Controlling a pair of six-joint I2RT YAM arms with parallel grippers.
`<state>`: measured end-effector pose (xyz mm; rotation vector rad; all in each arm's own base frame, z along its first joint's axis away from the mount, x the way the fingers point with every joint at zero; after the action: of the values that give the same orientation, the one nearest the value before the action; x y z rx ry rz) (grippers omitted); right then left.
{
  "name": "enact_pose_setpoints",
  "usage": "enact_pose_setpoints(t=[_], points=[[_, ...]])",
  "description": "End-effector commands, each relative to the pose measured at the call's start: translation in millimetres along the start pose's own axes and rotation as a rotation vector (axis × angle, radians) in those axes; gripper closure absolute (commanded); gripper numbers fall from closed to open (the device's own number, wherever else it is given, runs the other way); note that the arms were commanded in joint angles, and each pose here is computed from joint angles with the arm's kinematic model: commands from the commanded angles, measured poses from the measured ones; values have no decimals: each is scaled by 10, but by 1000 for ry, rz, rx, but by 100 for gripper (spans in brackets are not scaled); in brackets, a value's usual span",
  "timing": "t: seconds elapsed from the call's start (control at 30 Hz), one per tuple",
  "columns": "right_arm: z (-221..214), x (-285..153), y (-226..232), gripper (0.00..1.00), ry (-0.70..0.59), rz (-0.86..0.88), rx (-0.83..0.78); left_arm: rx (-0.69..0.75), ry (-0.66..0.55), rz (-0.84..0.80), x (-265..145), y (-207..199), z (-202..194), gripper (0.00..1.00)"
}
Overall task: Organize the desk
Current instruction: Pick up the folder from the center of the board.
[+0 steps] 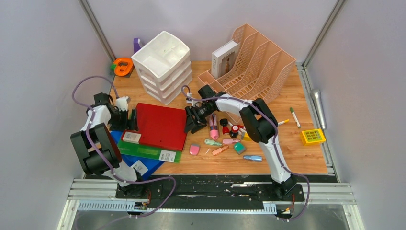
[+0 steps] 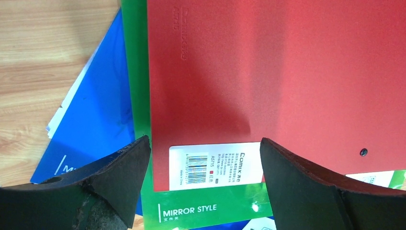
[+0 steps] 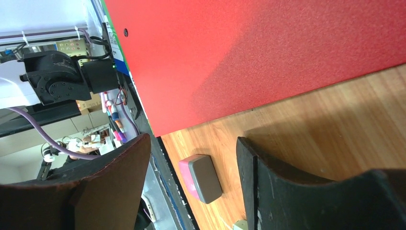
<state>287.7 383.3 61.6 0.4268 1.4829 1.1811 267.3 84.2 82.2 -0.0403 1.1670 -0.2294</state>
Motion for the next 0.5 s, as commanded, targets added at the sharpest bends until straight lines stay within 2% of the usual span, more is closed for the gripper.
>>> enact_pose_setpoints(t=[0.0, 0.3, 0.47], points=[[56, -33, 138, 33, -26, 8, -17, 5, -47, -16, -64, -88, 25, 9], [102, 73, 190, 33, 8, 103, 30, 98, -149, -135, -229, -361, 67, 12], [167, 69, 258, 36, 5, 162, 34, 167, -183, -232, -259, -518, 45, 14]])
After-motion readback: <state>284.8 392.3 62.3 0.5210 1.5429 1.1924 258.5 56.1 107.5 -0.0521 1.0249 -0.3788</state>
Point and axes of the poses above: each gripper's point midway between its finger pads, its own x axis out along the fingers, its own y axis along the line the jaws close on, z = x × y, the point moved 3 cm from there along -x, back along the fingers, and after that the axes turned 4 degrees about x, right-handed, at the moved point
